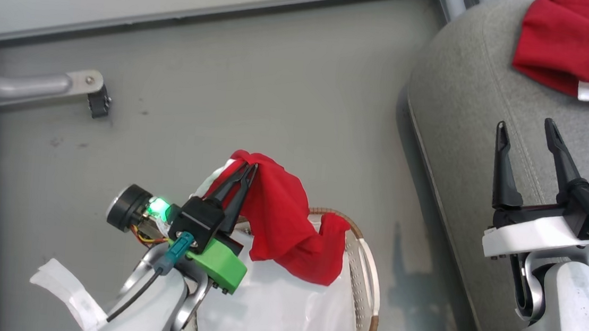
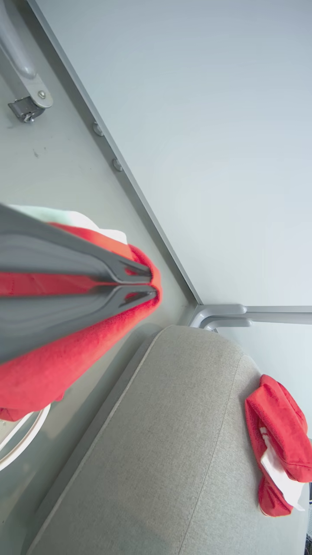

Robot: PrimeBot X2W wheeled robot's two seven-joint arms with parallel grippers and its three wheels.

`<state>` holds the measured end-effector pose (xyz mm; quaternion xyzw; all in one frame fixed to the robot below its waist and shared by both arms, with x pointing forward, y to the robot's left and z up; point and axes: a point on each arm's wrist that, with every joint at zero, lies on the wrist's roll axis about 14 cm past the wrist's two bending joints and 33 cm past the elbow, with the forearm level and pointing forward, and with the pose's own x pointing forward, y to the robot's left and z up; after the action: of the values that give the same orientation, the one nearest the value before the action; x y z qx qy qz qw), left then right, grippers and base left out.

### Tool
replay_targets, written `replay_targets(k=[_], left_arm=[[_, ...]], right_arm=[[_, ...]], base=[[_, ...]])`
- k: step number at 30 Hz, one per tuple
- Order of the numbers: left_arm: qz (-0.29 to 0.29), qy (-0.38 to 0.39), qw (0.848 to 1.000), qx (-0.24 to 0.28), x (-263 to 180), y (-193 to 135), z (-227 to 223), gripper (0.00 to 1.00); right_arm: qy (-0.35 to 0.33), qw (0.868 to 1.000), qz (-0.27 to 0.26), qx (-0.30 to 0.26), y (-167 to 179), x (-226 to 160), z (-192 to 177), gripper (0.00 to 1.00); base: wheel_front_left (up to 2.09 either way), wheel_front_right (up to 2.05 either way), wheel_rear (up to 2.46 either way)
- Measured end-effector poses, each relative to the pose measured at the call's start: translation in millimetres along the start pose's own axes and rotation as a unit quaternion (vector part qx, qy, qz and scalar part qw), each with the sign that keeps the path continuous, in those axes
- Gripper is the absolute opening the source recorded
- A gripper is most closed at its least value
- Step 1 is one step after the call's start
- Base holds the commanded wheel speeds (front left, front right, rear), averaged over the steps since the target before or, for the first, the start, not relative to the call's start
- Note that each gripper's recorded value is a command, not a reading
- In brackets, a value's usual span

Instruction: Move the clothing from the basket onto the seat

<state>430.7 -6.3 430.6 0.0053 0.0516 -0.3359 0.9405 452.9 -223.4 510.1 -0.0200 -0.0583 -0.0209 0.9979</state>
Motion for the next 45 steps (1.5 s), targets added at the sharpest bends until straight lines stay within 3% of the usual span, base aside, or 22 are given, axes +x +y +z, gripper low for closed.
replay_targets(k=[7,19,27,35,45], left_arm=[[-0.007,-0.074,0.994,0.086,-5,15,69,0.00],[-0.013,-0.172,0.960,0.219,-4,26,200,0.00],[-0.020,-0.209,0.945,0.250,-8,14,258,0.00],[-0.032,-0.220,0.941,0.256,-12,-4,277,0.00],[-0.049,-0.229,0.937,0.257,-14,-20,288,0.00]], right_arm=[[-0.030,0.999,0.027,0.008,19,-9,27,1.00],[-0.056,0.995,0.087,0.014,59,-26,54,1.00],[-0.065,0.987,0.144,0.019,97,-42,64,1.00],[-0.114,0.969,0.212,0.047,143,-58,101,1.00],[-0.128,0.946,0.298,0.015,198,-45,113,1.00]], base=[[0.00,0.00,0.00],[0.00,0.00,0.00],[0.00,0.00,0.00],[0.00,0.00,0.00],[0.00,0.00,0.00]])
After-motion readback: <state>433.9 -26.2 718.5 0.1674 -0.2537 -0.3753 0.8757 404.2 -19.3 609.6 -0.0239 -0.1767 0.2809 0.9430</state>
